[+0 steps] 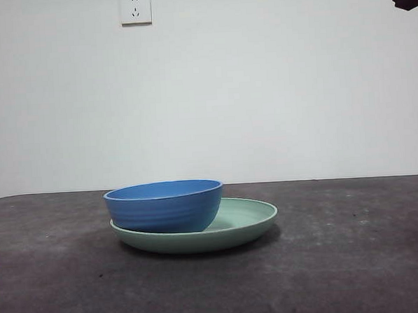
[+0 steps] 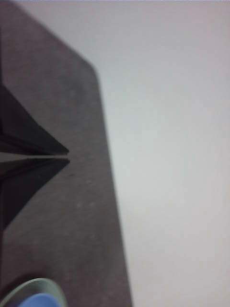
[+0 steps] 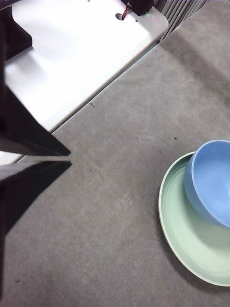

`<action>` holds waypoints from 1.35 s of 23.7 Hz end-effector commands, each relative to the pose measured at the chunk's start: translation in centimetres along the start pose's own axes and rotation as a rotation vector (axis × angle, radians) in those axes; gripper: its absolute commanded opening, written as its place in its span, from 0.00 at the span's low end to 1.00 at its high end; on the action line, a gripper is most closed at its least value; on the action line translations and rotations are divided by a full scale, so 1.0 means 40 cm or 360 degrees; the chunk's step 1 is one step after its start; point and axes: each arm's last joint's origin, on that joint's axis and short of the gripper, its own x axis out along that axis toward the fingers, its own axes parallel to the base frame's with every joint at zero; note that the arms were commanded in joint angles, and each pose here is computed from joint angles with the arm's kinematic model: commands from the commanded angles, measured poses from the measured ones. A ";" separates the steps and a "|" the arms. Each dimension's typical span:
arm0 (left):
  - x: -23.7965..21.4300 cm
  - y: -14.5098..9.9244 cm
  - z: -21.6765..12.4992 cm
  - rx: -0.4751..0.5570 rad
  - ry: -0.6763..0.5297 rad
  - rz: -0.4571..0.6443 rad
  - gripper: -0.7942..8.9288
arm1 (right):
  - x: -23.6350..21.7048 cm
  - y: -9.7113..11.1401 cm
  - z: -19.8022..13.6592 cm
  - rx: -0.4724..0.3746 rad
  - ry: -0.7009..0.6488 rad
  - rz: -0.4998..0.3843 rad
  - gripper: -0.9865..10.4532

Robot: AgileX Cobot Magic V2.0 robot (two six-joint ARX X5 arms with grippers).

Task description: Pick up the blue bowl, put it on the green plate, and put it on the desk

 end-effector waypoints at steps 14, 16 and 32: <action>0.007 -0.017 -0.134 -0.0243 0.0332 -0.0018 0.09 | -0.004 0.005 0.011 -0.0036 -0.0022 0.0012 0.10; 0.006 -0.019 -0.146 -0.0298 0.0380 -0.0014 0.09 | -0.004 0.005 0.011 -0.0035 -0.0022 0.0012 0.10; 0.006 -0.019 -0.146 -0.0365 0.0381 -0.0007 0.09 | -0.004 0.005 0.011 -0.0036 -0.0022 0.0012 0.10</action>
